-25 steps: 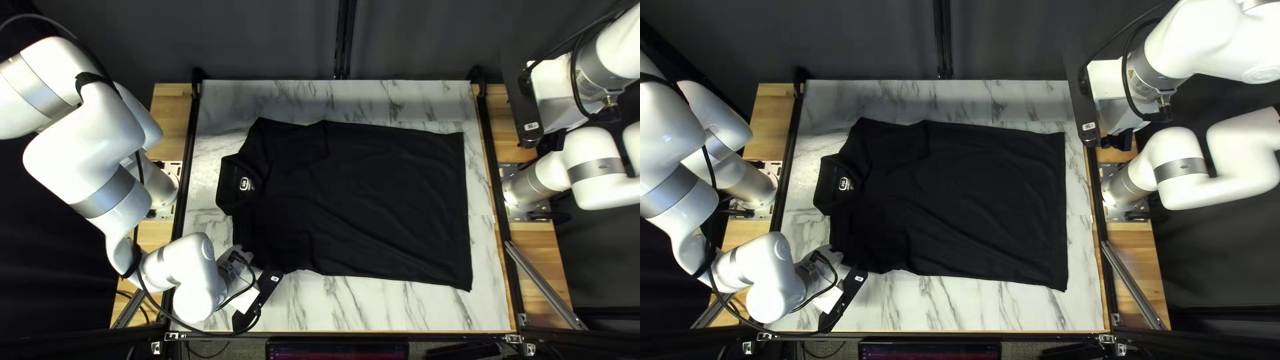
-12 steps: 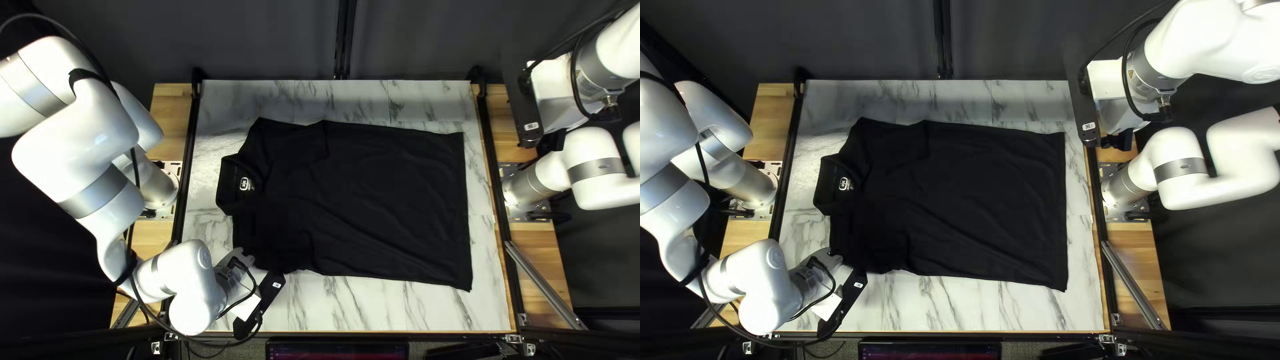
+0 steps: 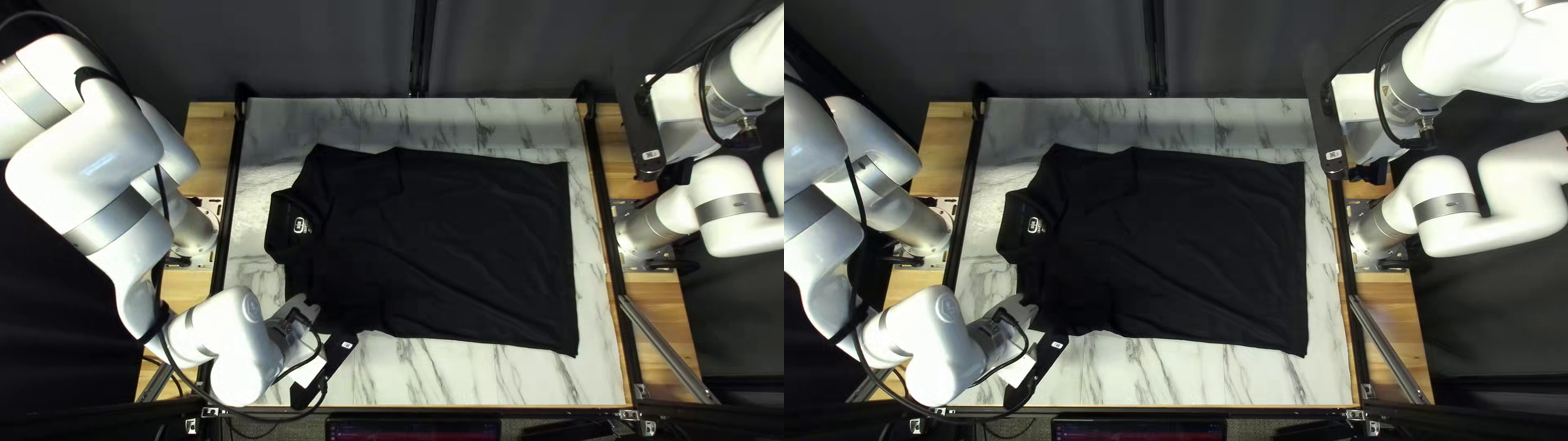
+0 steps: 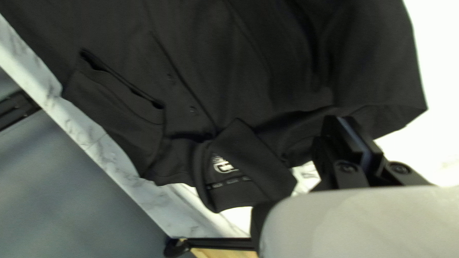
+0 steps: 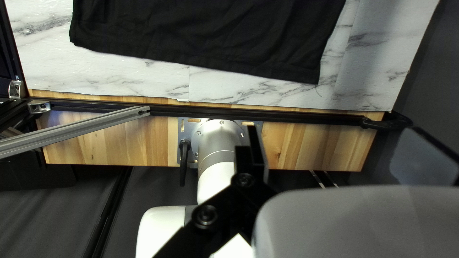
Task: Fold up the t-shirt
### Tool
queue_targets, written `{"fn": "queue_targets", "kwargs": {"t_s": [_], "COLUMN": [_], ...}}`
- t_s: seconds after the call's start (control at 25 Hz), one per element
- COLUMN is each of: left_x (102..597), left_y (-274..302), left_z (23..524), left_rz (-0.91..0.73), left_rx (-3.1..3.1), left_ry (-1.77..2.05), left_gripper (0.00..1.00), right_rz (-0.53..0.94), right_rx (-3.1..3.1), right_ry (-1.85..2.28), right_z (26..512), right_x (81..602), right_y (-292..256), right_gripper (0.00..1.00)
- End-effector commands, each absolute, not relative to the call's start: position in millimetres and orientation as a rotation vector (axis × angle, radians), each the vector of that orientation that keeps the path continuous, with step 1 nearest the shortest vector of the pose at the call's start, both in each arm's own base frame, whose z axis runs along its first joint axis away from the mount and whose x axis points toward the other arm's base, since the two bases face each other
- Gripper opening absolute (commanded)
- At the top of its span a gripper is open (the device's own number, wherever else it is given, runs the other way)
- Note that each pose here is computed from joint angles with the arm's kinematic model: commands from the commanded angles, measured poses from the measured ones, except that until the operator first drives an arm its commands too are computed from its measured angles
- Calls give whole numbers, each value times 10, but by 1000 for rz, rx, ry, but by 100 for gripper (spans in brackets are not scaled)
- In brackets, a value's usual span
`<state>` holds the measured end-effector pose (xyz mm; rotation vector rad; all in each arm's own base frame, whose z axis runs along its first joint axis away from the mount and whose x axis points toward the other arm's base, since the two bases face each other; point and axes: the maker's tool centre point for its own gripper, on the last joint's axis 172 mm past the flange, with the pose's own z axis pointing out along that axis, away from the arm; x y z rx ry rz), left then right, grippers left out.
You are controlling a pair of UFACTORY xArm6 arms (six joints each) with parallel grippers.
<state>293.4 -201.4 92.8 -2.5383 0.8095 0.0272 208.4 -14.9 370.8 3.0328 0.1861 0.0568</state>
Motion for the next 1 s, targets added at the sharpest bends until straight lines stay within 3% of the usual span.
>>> {"fn": "queue_targets", "kwargs": {"t_s": [0.04,0.44,0.52,1.0], "left_x": [2712,2709,2727,2962], "left_y": [-2124,-2178,-2163,-2066], "left_z": [659,266,270,484], "left_rz": [11,-37,-43,-70], "left_rx": [-2623,-2735,-2743,-2718], "left_ry": [735,642,633,668], "left_gripper": [100,100,88,82], "right_rz": [57,57,57,57], "right_rx": [3033,3033,3033,3033], "right_ry": [186,186,186,186], "right_z": [3708,3708,3708,3708], "right_x": [2084,2084,2084,2084], "right_y": [-149,-149,-149,-149], "right_gripper": [100,100,100,100]}}
